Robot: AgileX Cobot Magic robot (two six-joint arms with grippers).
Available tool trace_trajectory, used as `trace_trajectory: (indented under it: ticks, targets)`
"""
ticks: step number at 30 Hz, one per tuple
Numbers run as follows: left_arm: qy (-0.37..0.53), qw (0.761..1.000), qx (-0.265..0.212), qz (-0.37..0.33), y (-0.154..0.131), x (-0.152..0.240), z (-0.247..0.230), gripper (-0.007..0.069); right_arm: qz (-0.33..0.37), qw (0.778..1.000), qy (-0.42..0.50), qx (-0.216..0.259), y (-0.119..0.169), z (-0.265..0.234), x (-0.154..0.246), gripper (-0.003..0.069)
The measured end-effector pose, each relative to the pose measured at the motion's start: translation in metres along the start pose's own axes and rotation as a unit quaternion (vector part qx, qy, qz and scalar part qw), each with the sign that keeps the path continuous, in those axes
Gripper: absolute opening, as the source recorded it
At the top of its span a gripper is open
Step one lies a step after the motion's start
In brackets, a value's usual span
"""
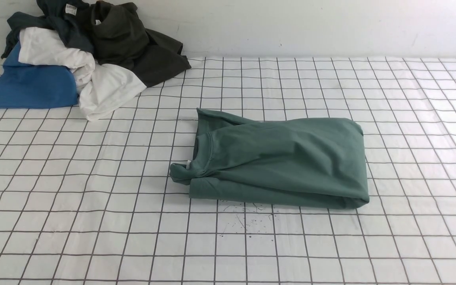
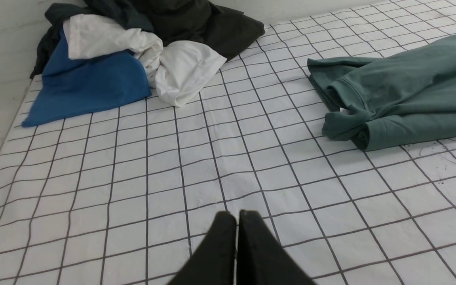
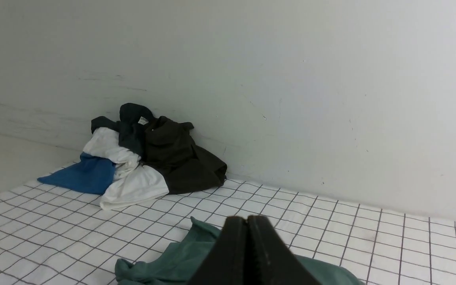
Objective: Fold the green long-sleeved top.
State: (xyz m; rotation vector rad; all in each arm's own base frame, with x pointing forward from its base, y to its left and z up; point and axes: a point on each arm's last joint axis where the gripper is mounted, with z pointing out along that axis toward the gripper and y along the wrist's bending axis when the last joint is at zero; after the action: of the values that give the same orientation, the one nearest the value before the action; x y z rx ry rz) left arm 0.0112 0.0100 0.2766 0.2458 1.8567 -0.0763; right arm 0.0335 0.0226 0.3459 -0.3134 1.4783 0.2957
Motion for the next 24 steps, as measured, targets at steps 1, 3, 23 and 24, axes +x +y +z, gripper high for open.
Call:
trace_trajectory:
  ticks: [1,3,23,24]
  targets:
    - [0.001,1.0,0.0,0.0,0.0,0.0,0.0,-0.0007,-0.003,1.0,-0.013,0.007,-0.001,-0.002,0.002,-0.0014]
    - [0.001,1.0,0.0,0.0,0.0,0.0,0.0,-0.0007,-0.004,0.998,-0.053,0.04,-0.005,-0.007,0.02,-0.0014]
    - [0.003,1.0,0.0,0.0,0.0,0.001,0.0,-0.0007,0.088,0.96,0.104,0.245,-0.03,-0.002,0.164,-0.0014]
    - [0.003,1.0,0.0,0.0,0.0,0.001,0.0,-0.0007,0.087,0.96,0.105,0.244,-0.03,-0.002,0.165,-0.0014]
